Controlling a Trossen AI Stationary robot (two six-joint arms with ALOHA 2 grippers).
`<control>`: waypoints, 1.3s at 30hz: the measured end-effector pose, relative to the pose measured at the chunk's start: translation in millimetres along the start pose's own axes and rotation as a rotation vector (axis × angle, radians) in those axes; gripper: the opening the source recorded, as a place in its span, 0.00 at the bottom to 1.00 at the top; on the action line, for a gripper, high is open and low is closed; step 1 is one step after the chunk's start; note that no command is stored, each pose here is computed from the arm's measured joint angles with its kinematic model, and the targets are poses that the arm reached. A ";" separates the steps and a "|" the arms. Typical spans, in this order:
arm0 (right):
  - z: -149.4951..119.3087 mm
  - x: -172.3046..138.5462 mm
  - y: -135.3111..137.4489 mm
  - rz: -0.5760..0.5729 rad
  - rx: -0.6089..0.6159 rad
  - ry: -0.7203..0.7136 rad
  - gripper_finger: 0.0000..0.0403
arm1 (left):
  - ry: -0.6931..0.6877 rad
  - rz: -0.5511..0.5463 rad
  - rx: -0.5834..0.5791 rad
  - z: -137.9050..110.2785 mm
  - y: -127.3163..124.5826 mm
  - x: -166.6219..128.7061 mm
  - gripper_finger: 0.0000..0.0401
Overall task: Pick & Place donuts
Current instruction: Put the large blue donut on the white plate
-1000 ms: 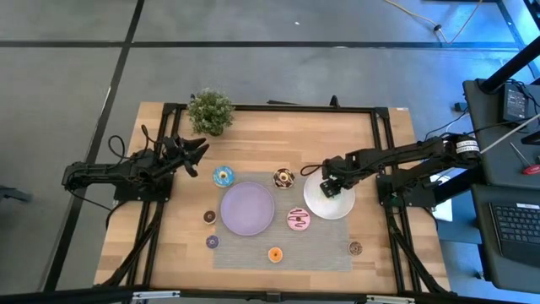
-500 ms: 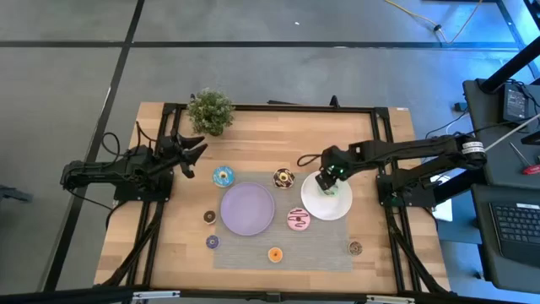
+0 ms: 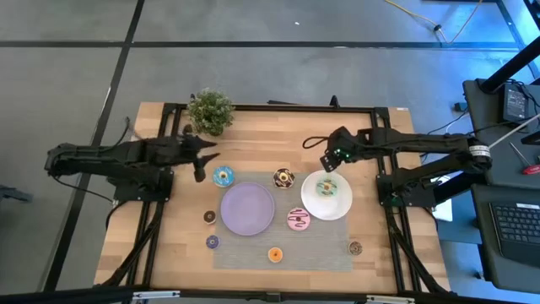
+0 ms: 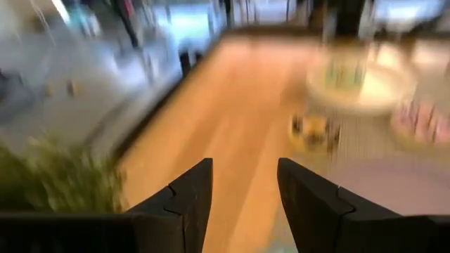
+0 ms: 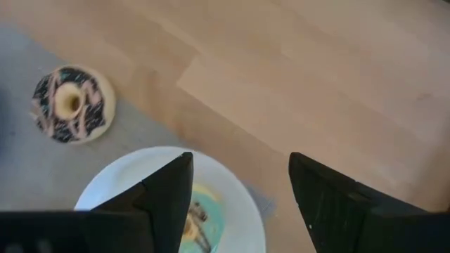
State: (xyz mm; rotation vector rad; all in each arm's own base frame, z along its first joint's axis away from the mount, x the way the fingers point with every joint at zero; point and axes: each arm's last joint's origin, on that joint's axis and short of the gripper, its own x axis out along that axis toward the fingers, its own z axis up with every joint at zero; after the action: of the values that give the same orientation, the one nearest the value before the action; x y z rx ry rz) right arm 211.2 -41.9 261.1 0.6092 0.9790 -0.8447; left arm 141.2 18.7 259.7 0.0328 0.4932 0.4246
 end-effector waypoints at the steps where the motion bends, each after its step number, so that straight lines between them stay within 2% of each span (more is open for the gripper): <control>1: 1.0 0.4 -1.0 -0.007 0.005 -0.004 0.59 | 0.068 0.002 0.001 1.2 -1.3 3.1 0.39; 4: 3.7 1.3 -3.8 -0.030 0.018 -0.022 0.59 | 0.211 -0.006 -0.052 3.5 -6.6 14.7 0.39; 8: 7.4 2.4 -6.2 -0.034 0.006 -0.034 0.59 | 0.366 -0.013 -0.132 -5.2 -15.7 36.0 0.39; 12: 11.7 3.3 -7.2 -0.026 -0.013 -0.054 0.59 | 0.491 0.032 -0.189 -16.6 -22.8 56.4 0.39; 18: 15.7 3.8 -6.8 -0.009 -0.016 -0.080 0.59 | 0.643 0.032 -0.303 -31.7 -33.0 78.9 0.39; 31: 17.6 3.6 -5.0 0.006 -0.039 -0.100 0.59 | 0.789 0.245 -0.466 -58.3 -34.5 110.6 0.39; 39: 17.6 3.6 -5.1 0.006 -0.037 -0.100 0.59 | 0.856 0.258 -0.524 -66.0 -27.6 120.3 0.39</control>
State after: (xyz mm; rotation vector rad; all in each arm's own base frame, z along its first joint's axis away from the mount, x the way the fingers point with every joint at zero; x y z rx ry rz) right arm 216.2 -59.4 265.3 0.5329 0.9001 -0.8416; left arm 216.8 37.4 143.4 -0.6204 1.2102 0.8125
